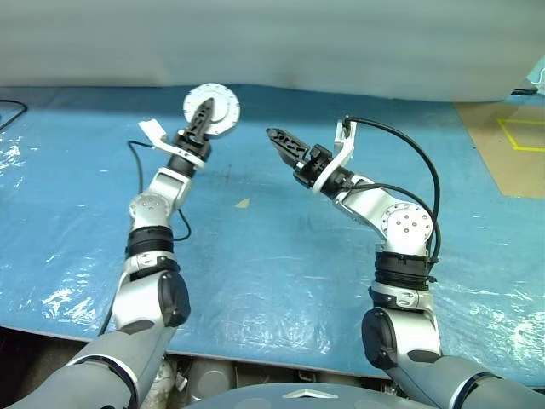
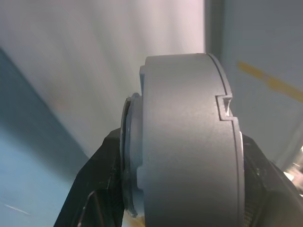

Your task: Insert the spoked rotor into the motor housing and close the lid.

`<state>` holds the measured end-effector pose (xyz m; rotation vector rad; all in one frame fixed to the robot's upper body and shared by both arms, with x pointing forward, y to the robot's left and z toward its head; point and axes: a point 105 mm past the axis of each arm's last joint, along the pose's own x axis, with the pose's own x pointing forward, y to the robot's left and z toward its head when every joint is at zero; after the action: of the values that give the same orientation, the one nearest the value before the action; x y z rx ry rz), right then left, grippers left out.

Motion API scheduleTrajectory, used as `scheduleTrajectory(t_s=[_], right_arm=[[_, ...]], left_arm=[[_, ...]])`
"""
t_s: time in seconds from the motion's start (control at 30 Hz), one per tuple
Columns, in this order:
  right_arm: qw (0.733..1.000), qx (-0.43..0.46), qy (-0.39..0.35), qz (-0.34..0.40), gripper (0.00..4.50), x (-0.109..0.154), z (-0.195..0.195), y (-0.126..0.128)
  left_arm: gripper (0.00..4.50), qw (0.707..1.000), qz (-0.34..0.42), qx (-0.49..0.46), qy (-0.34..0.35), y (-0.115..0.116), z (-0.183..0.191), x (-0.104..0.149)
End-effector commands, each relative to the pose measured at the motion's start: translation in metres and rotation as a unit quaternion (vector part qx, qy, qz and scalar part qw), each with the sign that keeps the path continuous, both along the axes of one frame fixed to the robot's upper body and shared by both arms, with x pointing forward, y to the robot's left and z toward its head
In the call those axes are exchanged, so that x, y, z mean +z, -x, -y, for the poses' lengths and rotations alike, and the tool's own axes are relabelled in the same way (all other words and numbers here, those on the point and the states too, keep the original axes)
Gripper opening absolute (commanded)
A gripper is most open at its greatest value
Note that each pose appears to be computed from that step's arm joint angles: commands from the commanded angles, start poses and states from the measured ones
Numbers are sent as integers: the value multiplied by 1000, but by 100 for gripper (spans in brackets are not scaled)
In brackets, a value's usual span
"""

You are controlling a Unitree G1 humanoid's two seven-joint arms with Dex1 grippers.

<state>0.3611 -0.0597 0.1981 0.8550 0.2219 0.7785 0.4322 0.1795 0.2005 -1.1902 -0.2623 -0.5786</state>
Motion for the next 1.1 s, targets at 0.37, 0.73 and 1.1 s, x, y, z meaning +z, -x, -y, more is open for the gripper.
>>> scheduleTrajectory(t_s=[0.37, 0.73, 1.1], right_arm=[[998, -26, 56, 33, 393, -6, 10, 7], [997, -24, 68, 29, 393, -14, 7, 8], [997, -16, 77, 25, 393, -20, 1, 8]], left_arm=[[236, 977, -135, 140, -87, -16, -57, -59], [236, 996, -64, -11, -65, 9, -26, -50], [236, 989, -128, -30, -66, 51, -21, -78]])
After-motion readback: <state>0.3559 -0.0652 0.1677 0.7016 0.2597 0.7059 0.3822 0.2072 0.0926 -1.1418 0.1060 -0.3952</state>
